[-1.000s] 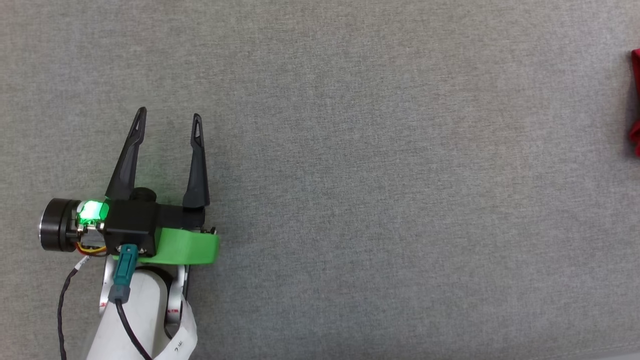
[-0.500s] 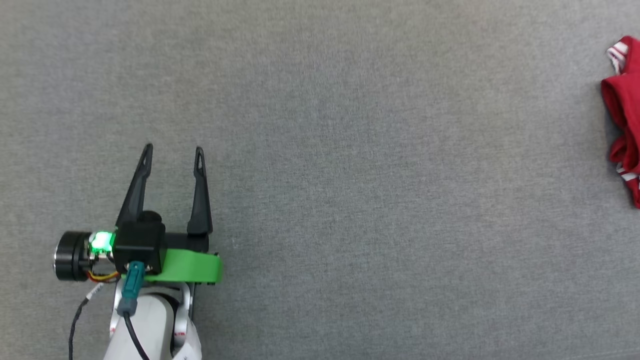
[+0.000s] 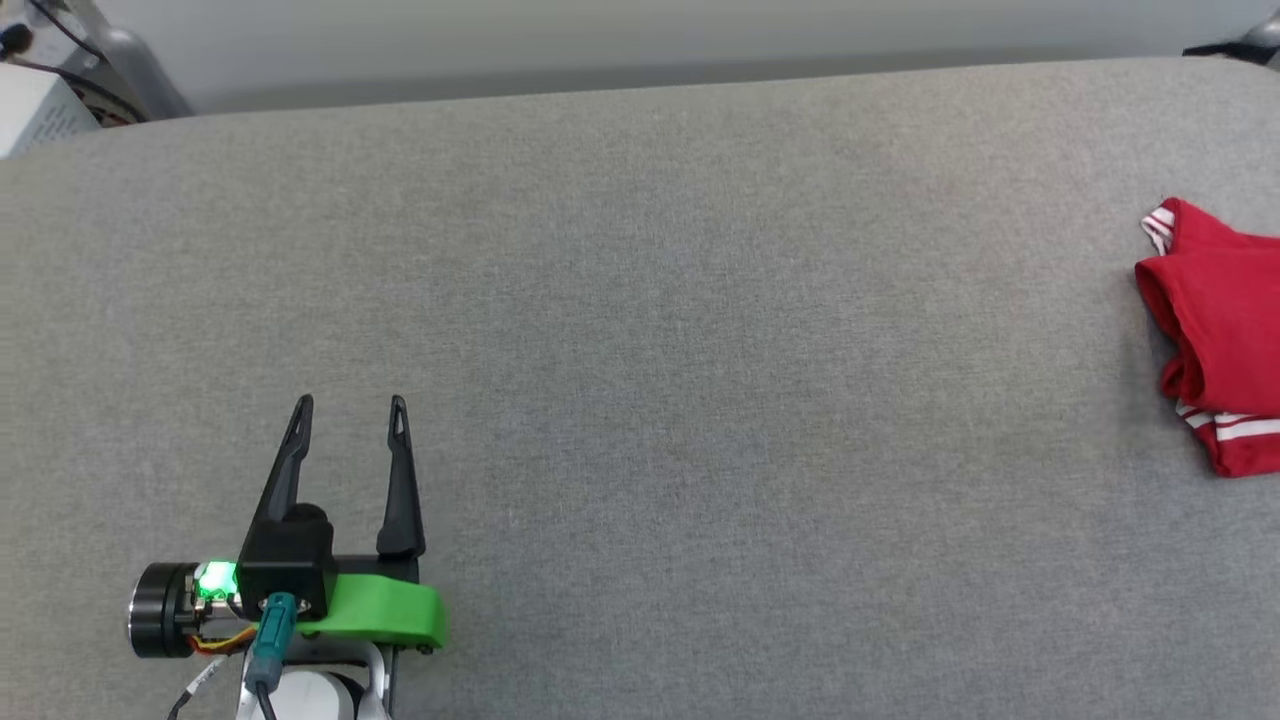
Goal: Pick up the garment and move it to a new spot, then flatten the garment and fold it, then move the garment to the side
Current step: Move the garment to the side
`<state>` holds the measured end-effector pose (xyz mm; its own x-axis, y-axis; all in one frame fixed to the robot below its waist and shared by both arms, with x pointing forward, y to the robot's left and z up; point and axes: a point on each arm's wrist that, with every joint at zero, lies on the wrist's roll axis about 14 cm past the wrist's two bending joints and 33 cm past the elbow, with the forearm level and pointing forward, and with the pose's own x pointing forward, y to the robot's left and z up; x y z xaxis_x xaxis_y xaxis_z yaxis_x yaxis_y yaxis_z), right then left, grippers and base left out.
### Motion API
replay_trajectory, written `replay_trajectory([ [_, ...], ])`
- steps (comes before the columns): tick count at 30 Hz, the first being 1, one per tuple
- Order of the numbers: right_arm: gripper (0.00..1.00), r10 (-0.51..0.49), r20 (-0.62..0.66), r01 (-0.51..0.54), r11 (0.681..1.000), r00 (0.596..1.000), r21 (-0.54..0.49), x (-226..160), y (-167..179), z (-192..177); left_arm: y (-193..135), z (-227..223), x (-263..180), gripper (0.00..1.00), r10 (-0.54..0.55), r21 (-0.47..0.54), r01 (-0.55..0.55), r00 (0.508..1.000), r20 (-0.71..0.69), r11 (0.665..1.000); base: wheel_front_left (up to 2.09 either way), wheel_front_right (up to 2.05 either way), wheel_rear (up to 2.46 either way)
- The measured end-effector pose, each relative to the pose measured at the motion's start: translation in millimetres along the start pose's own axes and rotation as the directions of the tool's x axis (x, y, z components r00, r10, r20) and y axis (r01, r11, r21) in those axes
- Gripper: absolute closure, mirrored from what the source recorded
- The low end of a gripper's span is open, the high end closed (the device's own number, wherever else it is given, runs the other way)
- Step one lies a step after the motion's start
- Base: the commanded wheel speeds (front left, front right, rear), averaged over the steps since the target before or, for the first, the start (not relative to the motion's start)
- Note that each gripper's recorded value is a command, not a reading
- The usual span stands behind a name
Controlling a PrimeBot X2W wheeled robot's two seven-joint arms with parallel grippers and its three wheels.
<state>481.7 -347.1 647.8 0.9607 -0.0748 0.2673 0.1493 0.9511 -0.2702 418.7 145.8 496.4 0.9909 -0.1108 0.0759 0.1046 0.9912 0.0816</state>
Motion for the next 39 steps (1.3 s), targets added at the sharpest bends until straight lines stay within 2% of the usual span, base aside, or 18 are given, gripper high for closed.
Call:
replay_trajectory([
  [4, 0.00, 0.041, 0.109, -0.049, 0.996, 0.993, 0.074, -16.3, 39.6, 21.9, 6.2, 12.3, -10.9, 0.00, 0.023, 0.001, -0.023, 0.999, 0.024, 1.000, 0.00, 0.00, 0.00],
  [7, 0.00, 0.068, 0.142, -0.088, 0.986, 0.988, 0.141, -30.7, 69.9, 26.5, 11.1, 18.2, -18.0, 0.00, 0.039, 0.004, -0.040, 0.999, 0.035, 0.999, 0.00, 0.00, 0.00],
  [13, 0.00, 0.130, 0.094, -0.153, 0.943, 0.987, 0.294, -66.2, 131.1, 6.3, 20.4, 25.3, -29.8, 0.00, 0.072, 0.006, -0.073, 0.996, 0.047, 0.997, 0.00, 0.00, 0.00],
  [19, 0.00, 0.188, 0.000, -0.172, 0.903, 0.982, 0.394, -105.5, 170.7, -21.6, 26.4, 28.2, -39.0, 0.00, 0.100, -0.010, -0.099, 0.994, 0.049, 0.995, 0.00, 0.00, 0.00],
  [23, 0.00, 0.198, -0.050, -0.158, 0.888, 0.979, 0.432, -129.1, 179.7, -33.4, 25.0, 28.0, -45.3, 0.00, 0.097, -0.022, -0.096, 0.994, 0.045, 0.995, 0.00, 0.00, 0.00],
  [30, 0.00, 0.193, -0.074, -0.141, 0.884, 0.978, 0.447, -164.6, 178.3, -33.7, 25.0, 27.2, -62.2, 0.00, 0.101, -0.043, -0.099, 0.994, 0.038, 0.994, 0.00, 0.00, 0.00],
  [39, 0.00, 0.190, -0.079, -0.134, 0.881, 0.979, 0.454, -176.2, 177.7, -32.2, 27.7, 26.7, -70.0, 0.00, 0.105, -0.054, -0.103, 0.994, 0.035, 0.993, 0.00, 0.00, 0.00],
])
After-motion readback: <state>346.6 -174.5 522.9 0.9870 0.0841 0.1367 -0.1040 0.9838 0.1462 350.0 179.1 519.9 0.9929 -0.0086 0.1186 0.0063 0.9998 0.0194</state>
